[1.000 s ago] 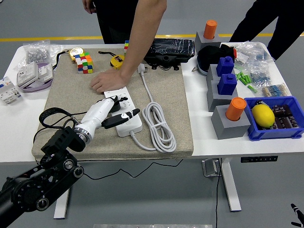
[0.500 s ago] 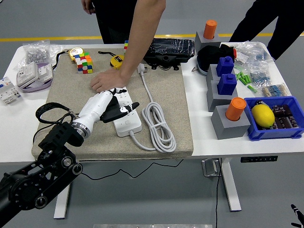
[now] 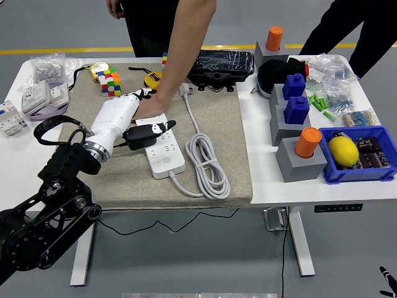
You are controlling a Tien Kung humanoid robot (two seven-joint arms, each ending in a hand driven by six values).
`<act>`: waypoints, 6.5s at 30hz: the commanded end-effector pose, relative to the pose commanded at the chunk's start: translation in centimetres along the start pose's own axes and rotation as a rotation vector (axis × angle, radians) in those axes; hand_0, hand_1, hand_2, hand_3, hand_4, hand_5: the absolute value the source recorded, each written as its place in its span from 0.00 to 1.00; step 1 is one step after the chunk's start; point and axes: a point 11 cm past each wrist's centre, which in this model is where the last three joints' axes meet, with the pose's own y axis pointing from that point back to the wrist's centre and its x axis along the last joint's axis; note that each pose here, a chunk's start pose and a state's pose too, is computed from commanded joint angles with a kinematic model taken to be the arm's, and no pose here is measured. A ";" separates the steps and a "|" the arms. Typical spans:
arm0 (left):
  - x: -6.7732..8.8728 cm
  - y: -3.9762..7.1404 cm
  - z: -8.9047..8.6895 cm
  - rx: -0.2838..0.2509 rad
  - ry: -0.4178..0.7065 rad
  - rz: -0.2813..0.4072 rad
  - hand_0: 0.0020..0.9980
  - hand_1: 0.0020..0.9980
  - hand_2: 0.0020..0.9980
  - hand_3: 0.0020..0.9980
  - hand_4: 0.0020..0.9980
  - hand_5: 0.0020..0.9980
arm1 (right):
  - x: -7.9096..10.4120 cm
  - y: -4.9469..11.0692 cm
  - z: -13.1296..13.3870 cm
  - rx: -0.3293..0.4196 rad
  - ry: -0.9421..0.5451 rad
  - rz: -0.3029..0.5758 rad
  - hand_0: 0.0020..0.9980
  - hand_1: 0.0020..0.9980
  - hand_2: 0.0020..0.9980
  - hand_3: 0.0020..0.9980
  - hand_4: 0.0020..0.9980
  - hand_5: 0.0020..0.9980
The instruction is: Pick up the plug,place it near the board,insert it into the board,press the button
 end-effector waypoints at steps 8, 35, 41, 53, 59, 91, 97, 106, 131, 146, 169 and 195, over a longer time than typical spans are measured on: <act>1.2 1.4 1.7 -0.028 -0.132 -0.059 0.12 0.03 0.14 0.85 0.61 0.00 | -0.1 0.0 -0.2 0.006 -0.002 -0.003 0.80 0.75 0.73 0.79 1.00 0.98; -7.3 2.6 -0.5 0.014 -0.212 -0.399 0.12 0.02 0.14 0.83 0.67 0.00 | -0.1 0.0 0.1 0.000 0.001 -0.001 0.80 0.75 0.73 0.79 1.00 0.98; -7.7 3.0 -0.8 0.033 -0.222 -0.450 0.12 0.02 0.14 0.80 0.66 0.00 | -0.1 0.0 0.0 0.002 0.001 -0.002 0.80 0.75 0.73 0.79 1.00 0.98; -7.9 3.0 -0.9 0.029 -0.225 -0.455 0.12 0.03 0.14 0.77 0.67 0.00 | 0.0 0.0 0.1 0.000 0.003 0.000 0.80 0.75 0.73 0.79 1.00 0.98; -8.1 3.0 -1.0 0.029 -0.220 -0.453 0.12 0.03 0.14 0.80 0.67 0.00 | 0.1 0.0 0.3 -0.003 0.004 0.001 0.80 0.75 0.73 0.79 1.00 0.98; -9.1 2.4 -2.0 0.048 -0.204 -0.454 0.12 0.02 0.14 0.78 0.67 0.00 | 0.1 0.0 0.0 0.002 0.004 0.001 0.80 0.75 0.73 0.79 1.00 0.98; -9.8 2.4 -2.9 0.073 -0.211 -0.488 0.12 0.02 0.13 0.78 0.67 0.00 | 0.1 0.0 -0.1 0.002 0.003 0.002 0.80 0.75 0.73 0.79 1.00 0.98; -8.2 1.8 -2.2 0.053 -0.216 -0.436 0.11 0.02 0.13 0.78 0.67 0.00 | 0.1 0.0 0.0 0.002 0.003 0.001 0.80 0.75 0.73 0.79 1.00 0.98; -3.6 1.7 1.4 -0.042 -0.190 -0.316 0.12 0.02 0.13 0.78 0.67 0.00 | 0.0 0.0 0.1 -0.002 0.003 0.000 0.80 0.75 0.73 0.79 1.00 0.97; -4.7 1.8 0.3 -0.059 -0.098 -0.306 1.00 1.00 1.00 0.99 1.00 0.58 | -0.1 0.0 0.2 -0.004 0.003 -0.001 0.80 0.75 0.73 0.79 1.00 0.98; -4.1 1.7 0.7 -0.072 -0.127 -0.287 0.77 0.81 0.80 0.98 0.98 0.53 | -0.1 0.0 0.4 -0.007 0.004 -0.002 0.80 0.75 0.73 0.79 1.00 0.98; -5.4 1.7 0.0 -0.054 -0.123 -0.325 0.24 0.08 0.17 0.87 0.34 0.00 | -0.2 0.0 0.4 -0.007 0.004 -0.004 0.80 0.75 0.73 0.79 1.00 0.98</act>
